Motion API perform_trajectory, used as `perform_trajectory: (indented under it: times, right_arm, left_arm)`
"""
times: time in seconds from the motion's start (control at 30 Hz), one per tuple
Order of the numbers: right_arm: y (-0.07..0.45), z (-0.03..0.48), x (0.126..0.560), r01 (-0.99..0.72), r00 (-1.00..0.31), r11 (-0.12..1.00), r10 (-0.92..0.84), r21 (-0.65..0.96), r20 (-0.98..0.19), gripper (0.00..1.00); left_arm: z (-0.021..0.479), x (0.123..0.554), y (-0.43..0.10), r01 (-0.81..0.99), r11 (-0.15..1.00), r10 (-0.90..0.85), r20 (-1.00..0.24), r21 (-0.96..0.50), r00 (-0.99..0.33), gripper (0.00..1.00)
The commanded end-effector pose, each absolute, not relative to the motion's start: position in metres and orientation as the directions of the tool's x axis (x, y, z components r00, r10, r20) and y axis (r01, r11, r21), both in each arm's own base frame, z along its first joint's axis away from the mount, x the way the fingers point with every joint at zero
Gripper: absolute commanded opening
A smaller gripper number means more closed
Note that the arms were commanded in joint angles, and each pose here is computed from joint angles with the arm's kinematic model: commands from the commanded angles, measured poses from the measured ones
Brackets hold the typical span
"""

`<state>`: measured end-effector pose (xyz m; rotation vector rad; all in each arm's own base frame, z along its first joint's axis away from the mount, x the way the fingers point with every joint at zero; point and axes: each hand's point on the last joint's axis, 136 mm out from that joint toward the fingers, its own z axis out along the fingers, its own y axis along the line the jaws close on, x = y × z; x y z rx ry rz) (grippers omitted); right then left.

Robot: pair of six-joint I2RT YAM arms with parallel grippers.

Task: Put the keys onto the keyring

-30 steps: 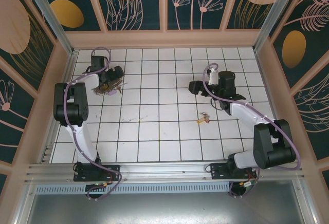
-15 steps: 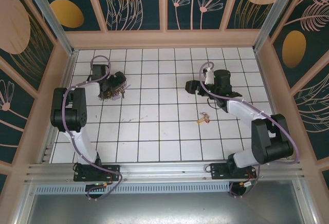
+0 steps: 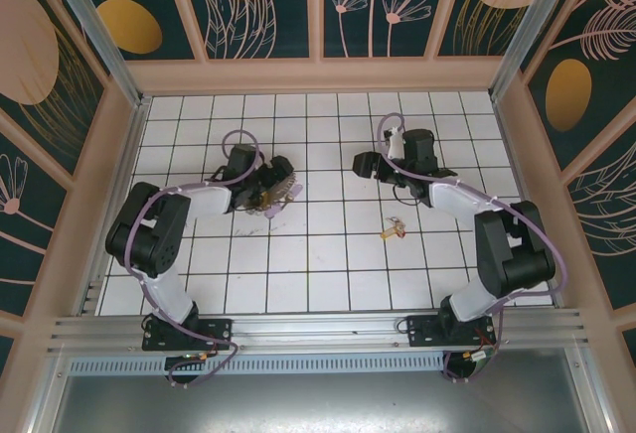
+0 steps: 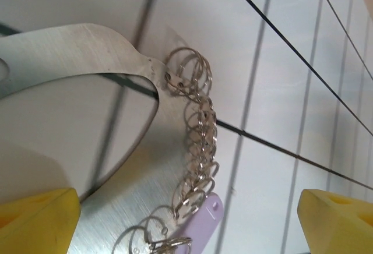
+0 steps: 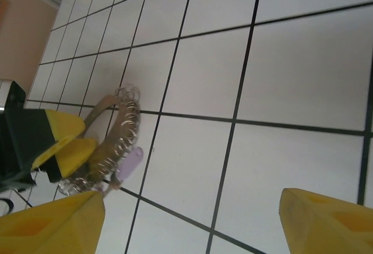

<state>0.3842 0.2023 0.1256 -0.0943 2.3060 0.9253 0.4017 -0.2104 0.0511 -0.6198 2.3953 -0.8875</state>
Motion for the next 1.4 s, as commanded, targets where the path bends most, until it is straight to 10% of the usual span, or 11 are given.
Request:
perform_trajectory:
  times: [0.0, 0.43, 1.37]
  right_arm:
    - [0.219, 0.125, 0.381, -0.292, -0.828, 0.704, 0.153, 0.647, -0.54, 0.73]
    - [0.281, 0.092, 0.38, -0.286, -0.912, 0.648, 0.041, 0.706, -0.407, 0.62]
    - [0.348, 0.027, 0.398, -0.128, -0.981, 0.693, 0.017, 0.71, -0.193, 0.52]
  left_arm:
    - [0.06, 0.391, -0.244, -0.253, 0.607, -0.608, -0.235, -0.754, -0.758, 0.95]
    - [0.117, 0.383, -0.204, -0.197, 0.753, -0.589, -0.51, -0.627, -0.627, 0.96]
    - [0.034, 0.38, -0.184, -0.212, 0.784, -0.48, -0.354, -0.583, -0.802, 0.79]
